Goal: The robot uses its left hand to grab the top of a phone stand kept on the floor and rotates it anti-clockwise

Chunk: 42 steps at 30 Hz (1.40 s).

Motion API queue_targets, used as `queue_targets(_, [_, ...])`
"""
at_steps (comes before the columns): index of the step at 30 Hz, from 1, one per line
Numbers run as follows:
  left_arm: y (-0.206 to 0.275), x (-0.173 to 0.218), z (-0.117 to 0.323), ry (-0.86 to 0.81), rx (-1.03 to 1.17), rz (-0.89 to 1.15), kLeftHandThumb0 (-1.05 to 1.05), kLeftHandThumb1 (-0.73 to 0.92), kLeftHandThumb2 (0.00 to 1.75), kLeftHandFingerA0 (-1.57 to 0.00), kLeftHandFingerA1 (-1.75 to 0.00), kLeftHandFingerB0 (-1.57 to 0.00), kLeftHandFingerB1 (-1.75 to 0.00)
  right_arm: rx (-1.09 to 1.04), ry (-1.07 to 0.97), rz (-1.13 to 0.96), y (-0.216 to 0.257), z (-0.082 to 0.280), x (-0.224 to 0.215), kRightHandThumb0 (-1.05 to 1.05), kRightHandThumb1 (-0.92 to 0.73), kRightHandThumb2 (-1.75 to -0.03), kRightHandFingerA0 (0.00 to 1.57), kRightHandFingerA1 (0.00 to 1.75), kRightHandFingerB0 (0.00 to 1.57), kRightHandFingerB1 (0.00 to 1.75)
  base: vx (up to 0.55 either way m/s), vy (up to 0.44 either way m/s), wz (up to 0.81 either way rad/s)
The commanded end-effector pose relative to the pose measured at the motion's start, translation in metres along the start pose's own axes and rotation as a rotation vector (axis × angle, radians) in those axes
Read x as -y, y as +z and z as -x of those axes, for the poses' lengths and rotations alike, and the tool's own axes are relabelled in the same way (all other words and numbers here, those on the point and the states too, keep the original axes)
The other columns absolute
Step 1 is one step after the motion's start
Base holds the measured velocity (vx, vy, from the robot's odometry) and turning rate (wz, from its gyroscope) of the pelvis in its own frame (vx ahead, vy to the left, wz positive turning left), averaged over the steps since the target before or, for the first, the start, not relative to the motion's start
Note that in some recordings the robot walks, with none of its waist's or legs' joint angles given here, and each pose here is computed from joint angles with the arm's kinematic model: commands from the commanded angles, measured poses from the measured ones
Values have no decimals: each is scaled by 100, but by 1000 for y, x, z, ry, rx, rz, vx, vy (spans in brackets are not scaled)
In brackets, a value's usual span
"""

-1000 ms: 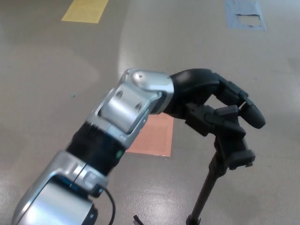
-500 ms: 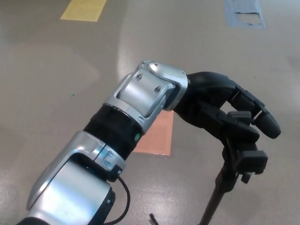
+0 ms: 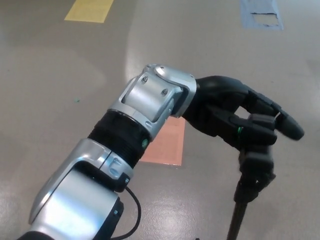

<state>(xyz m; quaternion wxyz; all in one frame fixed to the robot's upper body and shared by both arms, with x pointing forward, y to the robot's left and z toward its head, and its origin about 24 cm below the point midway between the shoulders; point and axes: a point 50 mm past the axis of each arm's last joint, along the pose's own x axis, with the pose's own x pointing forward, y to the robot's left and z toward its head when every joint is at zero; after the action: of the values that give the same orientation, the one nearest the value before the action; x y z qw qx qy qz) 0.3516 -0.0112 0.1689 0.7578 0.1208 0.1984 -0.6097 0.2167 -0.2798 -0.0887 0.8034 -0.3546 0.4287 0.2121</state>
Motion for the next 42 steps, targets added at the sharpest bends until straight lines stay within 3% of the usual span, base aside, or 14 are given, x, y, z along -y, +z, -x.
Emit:
queue_targets(1, [-9,-7,9,86,38,31,-82,51,86,-15,-13,-3,-4,-22,-5,21,-7,4,5,-55,-84,-66,62,45,33,32,0,0,0])
queue_targets(4, [-11,-9,12,113,70,36,-82,51,86,-15,-13,-3,-4,-19,-5,23,-7,4,5,-55,-84,-66,62,45,33,32,0,0,0])
queue_targets(5, [-10,-9,15,129,97,22,-89,57,58,0,0,0,-1,-20,-6,24,-7,4,5,-54,-84,-66,64,45,32,32,0,0,0])
queue_targets(9, [-9,-8,19,176,146,-3,-89,60,59,0,0,0,0,-22,-9,25,-7,4,5,-54,-84,-66,65,46,33,32,0,0,0])
queue_targets(10, [-8,-8,20,206,168,-2,-90,52,89,0,0,0,0,-22,-5,30,-6,4,5,-53,-85,-66,62,45,33,32,0,0,0])
queue_targets(12, [-8,-8,20,219,178,-1,-90,52,89,0,0,0,0,-21,-3,32,-6,4,5,-53,-85,-66,62,45,33,32,0,0,0])
queue_targets(13, [-6,-9,22,241,183,-8,-88,59,59,0,0,0,0,-21,-1,32,-5,4,5,-53,-85,-66,61,45,33,32,0,0,0])
queue_targets(18, [-4,-9,24,265,199,0,-84,59,59,0,0,0,0,-23,2,32,-6,4,5,-54,-85,-66,62,45,33,32,0,0,0])
queue_targets(19, [-1,-10,27,281,226,4,-88,52,87,0,0,0,-1,-21,2,36,-5,3,4,-54,-85,-66,62,45,33,32,0,0,0])
queue_targets(28, [3,-9,47,366,366,-68,-91,56,90,0,-1,0,0,-16,7,33,-3,1,1,-54,-84,-66,63,47,34,32,0,0,0])
queue_targets(36, [-63,15,86,614,473,-177,-86,56,94,0,-12,0,-8,-29,25,58,-15,5,-6,-55,-85,-67,61,43,34,32,0,0,0])
queue_targets(37, [-78,20,96,656,499,-161,-87,56,93,0,-11,0,-4,-29,34,65,-16,5,-7,-58,-72,-98,54,59,28,47,0,0,0])
queue_targets(40, [-95,26,106,698,515,-128,-81,51,77,0,-15,0,-5,-36,40,48,-17,5,-8,-57,-72,-98,54,59,28,46,0,0,0])
queue_targets(42, [-115,34,117,740,498,-94,-84,55,93,0,-15,0,-10,-51,43,33,-21,5,-11,-58,-71,-97,55,58,28,46,0,0,0])
